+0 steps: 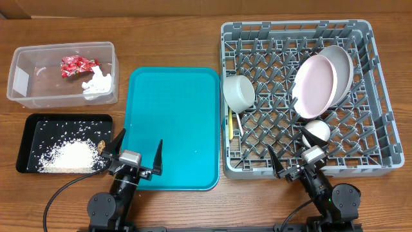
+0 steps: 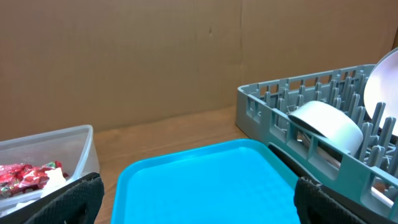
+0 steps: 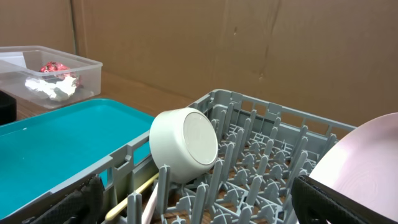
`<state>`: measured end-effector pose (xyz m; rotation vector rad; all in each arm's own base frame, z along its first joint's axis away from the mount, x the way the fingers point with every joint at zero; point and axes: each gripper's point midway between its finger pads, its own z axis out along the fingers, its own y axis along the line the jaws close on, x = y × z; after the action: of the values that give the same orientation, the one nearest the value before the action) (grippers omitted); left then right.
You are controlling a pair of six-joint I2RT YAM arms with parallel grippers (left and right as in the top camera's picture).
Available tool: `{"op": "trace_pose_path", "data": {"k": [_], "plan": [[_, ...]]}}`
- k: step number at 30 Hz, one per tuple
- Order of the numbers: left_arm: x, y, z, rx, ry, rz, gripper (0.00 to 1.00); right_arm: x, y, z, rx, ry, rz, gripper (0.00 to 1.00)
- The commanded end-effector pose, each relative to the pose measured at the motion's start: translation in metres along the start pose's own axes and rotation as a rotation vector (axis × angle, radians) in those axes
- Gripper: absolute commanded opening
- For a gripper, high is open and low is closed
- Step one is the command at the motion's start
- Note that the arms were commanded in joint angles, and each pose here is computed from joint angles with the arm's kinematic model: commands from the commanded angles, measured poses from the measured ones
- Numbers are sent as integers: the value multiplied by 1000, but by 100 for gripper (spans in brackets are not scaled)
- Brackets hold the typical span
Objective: Sort waste into correct bins and load items into the dishwasher rack
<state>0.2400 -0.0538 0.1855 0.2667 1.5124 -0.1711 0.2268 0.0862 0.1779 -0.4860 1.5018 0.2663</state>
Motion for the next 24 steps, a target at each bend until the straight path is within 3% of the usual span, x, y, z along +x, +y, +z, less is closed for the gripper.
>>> {"op": "trace_pose_path", "data": {"k": [1, 10, 24], "plan": [[1, -3, 0, 13, -3, -3, 100, 1, 0, 0, 6, -7, 2, 100], [23, -4, -1, 19, 89, -22, 100, 1, 0, 0, 6, -7, 2, 100], [24, -4, -1, 18, 91, -23, 100, 1, 0, 0, 6, -7, 2, 100]]}}
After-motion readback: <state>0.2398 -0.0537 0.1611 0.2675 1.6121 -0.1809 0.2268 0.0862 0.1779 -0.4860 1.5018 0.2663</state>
